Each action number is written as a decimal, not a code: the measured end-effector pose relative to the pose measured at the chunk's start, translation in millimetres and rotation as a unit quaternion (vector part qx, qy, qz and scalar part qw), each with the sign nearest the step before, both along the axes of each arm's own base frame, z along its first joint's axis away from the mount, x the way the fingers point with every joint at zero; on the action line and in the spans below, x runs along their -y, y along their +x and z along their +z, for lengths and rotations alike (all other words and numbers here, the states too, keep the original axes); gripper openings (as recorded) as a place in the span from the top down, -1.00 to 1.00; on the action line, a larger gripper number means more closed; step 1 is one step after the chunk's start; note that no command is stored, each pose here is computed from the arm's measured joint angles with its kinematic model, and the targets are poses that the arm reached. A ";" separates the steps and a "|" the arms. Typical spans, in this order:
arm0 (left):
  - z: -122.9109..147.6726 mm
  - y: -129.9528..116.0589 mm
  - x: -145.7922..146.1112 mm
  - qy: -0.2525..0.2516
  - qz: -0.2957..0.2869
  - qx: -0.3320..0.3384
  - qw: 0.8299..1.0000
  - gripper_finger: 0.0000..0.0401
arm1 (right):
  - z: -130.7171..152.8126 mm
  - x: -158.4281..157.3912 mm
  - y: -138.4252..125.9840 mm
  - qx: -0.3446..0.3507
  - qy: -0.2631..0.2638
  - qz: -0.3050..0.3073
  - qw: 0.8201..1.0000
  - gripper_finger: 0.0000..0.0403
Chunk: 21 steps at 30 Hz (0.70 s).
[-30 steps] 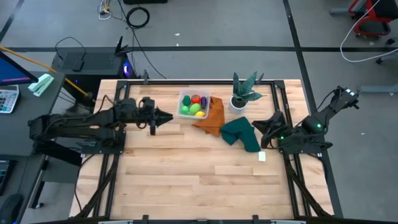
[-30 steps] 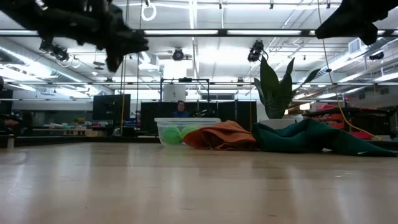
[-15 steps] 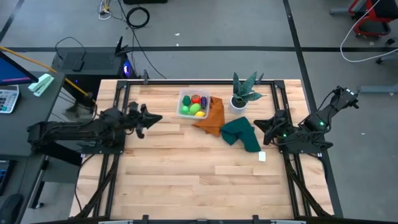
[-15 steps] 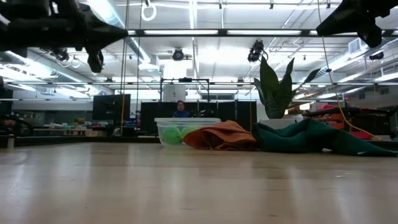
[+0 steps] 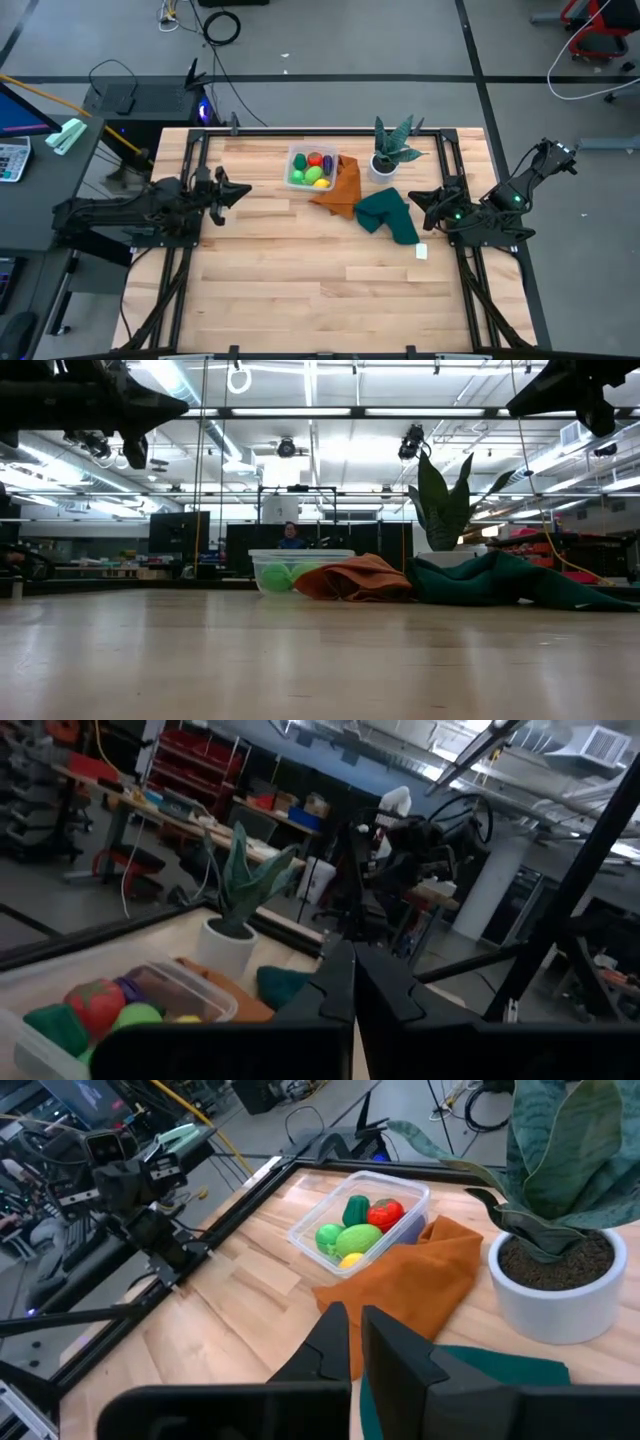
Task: Pick and placing Produce into tupperware
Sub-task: Return to Home Position
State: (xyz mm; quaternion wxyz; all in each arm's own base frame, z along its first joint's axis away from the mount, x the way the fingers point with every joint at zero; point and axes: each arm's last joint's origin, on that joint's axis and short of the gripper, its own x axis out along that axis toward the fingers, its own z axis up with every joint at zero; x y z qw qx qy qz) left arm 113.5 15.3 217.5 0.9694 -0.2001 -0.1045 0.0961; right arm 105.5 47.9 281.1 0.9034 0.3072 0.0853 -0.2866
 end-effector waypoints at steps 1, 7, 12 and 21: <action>0.3 -1.0 0.2 0.001 0.002 0.002 1.000 0.95 | 0.0 0.0 0.0 0.000 0.000 0.000 1.000 1.00; -0.2 -4.1 1.6 0.010 0.003 -0.003 1.000 0.98 | 0.2 0.2 -0.3 0.001 0.000 0.000 1.000 1.00; -4.3 -3.6 1.7 0.012 0.003 -0.001 1.000 0.94 | 0.2 0.3 -0.3 0.001 0.000 0.000 1.000 1.00; -20.8 -4.4 2.7 0.015 -0.004 0.054 0.998 0.95 | 0.2 0.2 -0.3 0.006 0.010 -0.004 1.000 1.00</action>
